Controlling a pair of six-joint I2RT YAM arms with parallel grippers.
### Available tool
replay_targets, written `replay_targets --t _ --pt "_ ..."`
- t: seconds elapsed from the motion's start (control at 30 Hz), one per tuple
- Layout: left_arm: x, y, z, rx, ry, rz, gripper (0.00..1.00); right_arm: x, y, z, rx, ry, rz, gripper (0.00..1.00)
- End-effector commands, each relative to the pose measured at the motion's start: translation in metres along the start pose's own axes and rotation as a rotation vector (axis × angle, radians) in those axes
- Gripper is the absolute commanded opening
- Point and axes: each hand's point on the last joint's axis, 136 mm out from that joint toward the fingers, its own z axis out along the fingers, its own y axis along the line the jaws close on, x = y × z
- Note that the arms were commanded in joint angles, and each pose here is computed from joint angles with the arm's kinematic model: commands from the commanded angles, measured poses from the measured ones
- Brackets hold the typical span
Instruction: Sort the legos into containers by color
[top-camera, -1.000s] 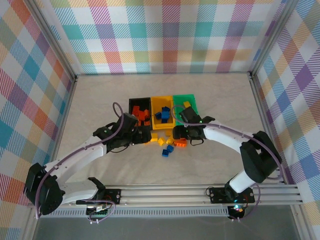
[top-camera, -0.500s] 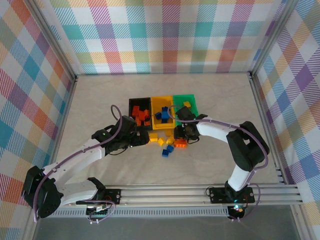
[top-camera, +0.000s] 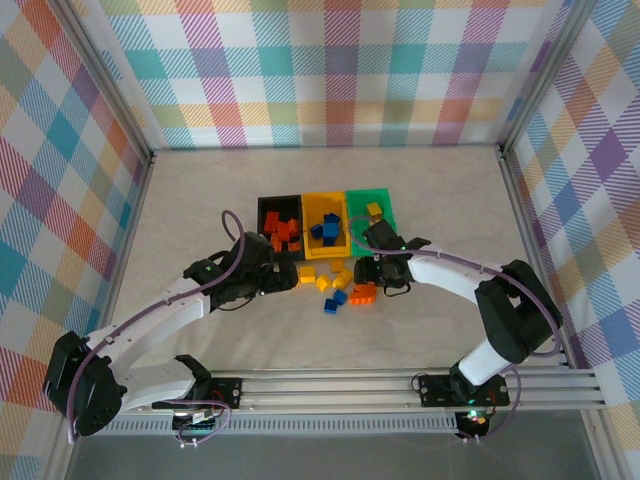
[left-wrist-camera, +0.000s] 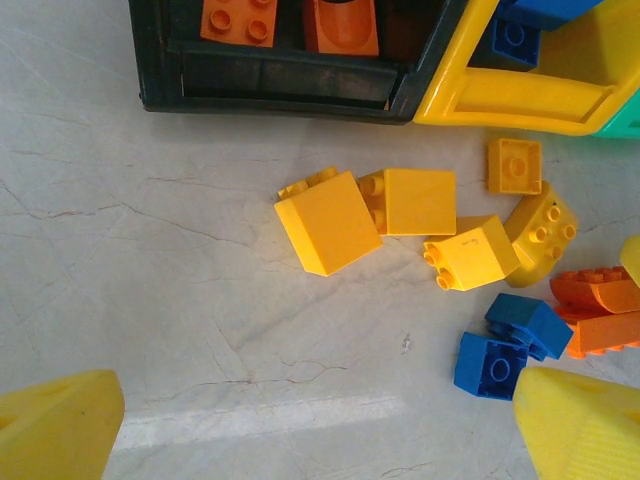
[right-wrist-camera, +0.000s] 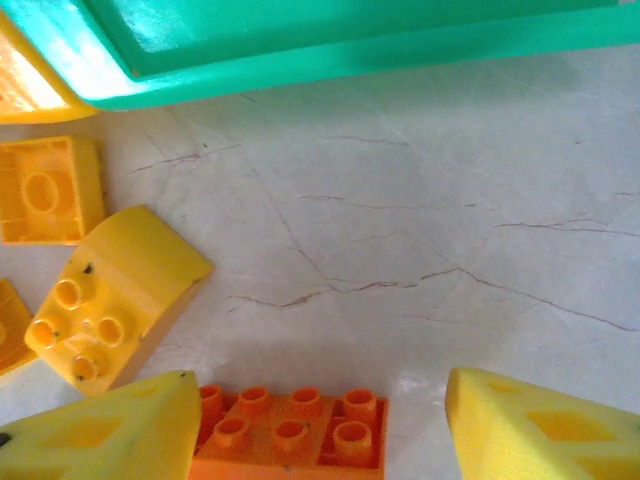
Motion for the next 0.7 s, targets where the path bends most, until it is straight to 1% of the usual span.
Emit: replay_targets --t 0.0,0.1,0.2,0.33,0.5,0.67 --pt "0.004 0.005 0.002 -0.009 0.003 0.011 1.00 0.015 0.006 0.002 -0.044 0.059 0.019 0.69" --pt "0.006 0.007 0.004 -0.015 0.006 0.011 1.00 0.028 0.018 0.002 -0.102 0.091 -0.006 0.74" --pt "0.007 0.009 0.005 -0.017 0.011 0.006 1.00 0.044 0.025 0.002 -0.095 0.120 -0.049 0.79" --pt "0.006 0.010 0.006 -0.014 0.012 0.000 1.00 0.055 0.027 0.003 -0.066 0.123 -0.097 0.82" --pt "0.007 0.011 0.009 -0.014 0.022 -0.004 1.00 0.061 0.033 0.003 -0.065 0.125 -0.145 0.83" --pt "0.008 0.013 0.011 -0.018 0.031 -0.007 1.00 0.061 0.020 0.007 0.010 0.120 -0.151 0.76"
